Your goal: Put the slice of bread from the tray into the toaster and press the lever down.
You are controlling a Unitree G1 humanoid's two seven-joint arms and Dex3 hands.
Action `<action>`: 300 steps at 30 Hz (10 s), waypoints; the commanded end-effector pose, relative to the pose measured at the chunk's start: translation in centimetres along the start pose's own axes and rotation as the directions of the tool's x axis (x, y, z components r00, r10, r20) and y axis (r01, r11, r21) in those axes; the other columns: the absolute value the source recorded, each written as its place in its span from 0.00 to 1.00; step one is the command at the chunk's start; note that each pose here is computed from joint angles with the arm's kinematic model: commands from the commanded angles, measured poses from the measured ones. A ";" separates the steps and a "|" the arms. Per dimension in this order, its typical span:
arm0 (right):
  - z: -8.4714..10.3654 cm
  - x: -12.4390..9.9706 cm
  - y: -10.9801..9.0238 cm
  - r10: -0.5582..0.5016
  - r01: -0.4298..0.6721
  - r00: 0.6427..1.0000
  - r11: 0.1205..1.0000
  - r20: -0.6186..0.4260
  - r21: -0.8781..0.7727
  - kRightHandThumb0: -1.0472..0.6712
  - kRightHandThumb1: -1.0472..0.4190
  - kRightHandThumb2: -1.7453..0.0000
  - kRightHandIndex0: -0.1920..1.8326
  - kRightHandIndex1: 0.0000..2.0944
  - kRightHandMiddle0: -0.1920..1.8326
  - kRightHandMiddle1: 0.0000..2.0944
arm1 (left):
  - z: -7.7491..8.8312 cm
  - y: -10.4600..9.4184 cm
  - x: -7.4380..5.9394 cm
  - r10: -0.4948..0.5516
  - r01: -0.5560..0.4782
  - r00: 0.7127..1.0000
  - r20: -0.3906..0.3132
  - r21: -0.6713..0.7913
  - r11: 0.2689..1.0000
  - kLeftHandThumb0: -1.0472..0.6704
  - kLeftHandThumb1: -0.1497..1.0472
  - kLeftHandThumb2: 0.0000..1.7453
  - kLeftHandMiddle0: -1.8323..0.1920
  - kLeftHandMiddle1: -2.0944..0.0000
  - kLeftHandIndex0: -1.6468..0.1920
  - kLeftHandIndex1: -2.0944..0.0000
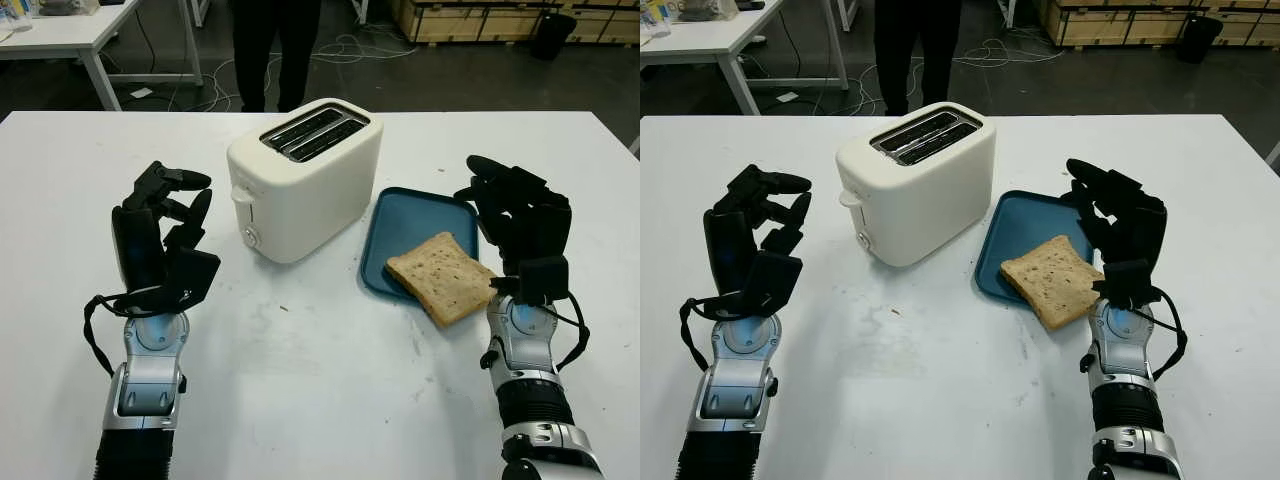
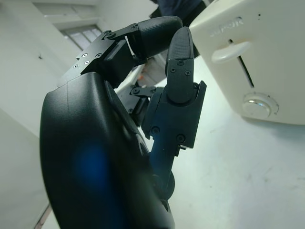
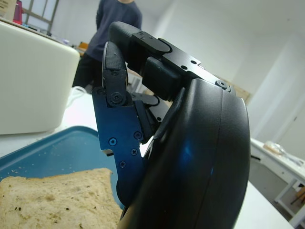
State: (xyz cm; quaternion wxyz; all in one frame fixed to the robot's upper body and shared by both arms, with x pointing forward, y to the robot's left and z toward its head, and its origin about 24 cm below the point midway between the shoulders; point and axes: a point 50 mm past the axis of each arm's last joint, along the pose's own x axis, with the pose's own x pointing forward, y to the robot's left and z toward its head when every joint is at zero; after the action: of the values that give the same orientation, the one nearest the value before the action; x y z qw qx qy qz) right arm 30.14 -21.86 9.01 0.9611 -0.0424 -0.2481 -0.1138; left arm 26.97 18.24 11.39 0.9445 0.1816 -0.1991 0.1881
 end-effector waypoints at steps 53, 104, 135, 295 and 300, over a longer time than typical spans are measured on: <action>-3.3 -7.2 -7.5 0.735 -0.273 0.672 0.135 -0.089 -0.953 0.22 0.18 1.00 0.34 0.00 0.28 0.00 | 0.9 -0.1 0.0 0.023 -0.022 0.999 0.043 -0.029 0.999 0.35 0.89 0.13 0.56 0.23 0.55 0.40; -3.8 -6.8 -4.0 0.783 -0.157 0.621 0.109 -0.013 -0.982 0.38 0.09 0.84 0.47 0.83 0.41 0.74 | 1.2 0.3 -0.3 0.047 -0.043 0.997 0.067 -0.062 0.997 0.36 0.89 0.12 0.55 0.23 0.56 0.39; 4.2 1.3 -4.2 0.606 -0.104 0.749 0.507 0.268 -0.856 0.43 0.09 0.82 0.46 0.83 0.36 0.79 | 1.1 0.0 -0.6 0.044 -0.039 0.997 0.063 -0.074 0.997 0.36 0.89 0.12 0.56 0.23 0.56 0.39; 15.3 15.8 18.8 0.828 0.289 0.476 -0.466 -0.297 -0.836 0.08 0.22 1.00 0.10 0.23 0.26 0.04 | 1.5 -0.2 -1.1 0.071 -0.067 0.997 0.043 -0.089 0.994 0.37 0.89 0.09 0.54 0.20 0.56 0.36; 15.8 16.2 18.8 0.801 0.295 0.509 -0.507 -0.316 -0.810 0.07 0.24 1.00 0.09 0.05 0.20 0.01 | 1.5 -0.2 -1.1 0.073 -0.069 0.996 0.042 -0.081 0.994 0.37 0.89 0.09 0.54 0.20 0.56 0.36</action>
State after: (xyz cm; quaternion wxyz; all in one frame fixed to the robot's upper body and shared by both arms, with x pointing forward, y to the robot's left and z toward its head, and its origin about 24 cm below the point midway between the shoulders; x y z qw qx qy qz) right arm 41.10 -4.63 28.38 0.2729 -0.8967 -0.3150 0.1489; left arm 25.78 17.12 12.06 0.9403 0.1392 -0.2293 0.2094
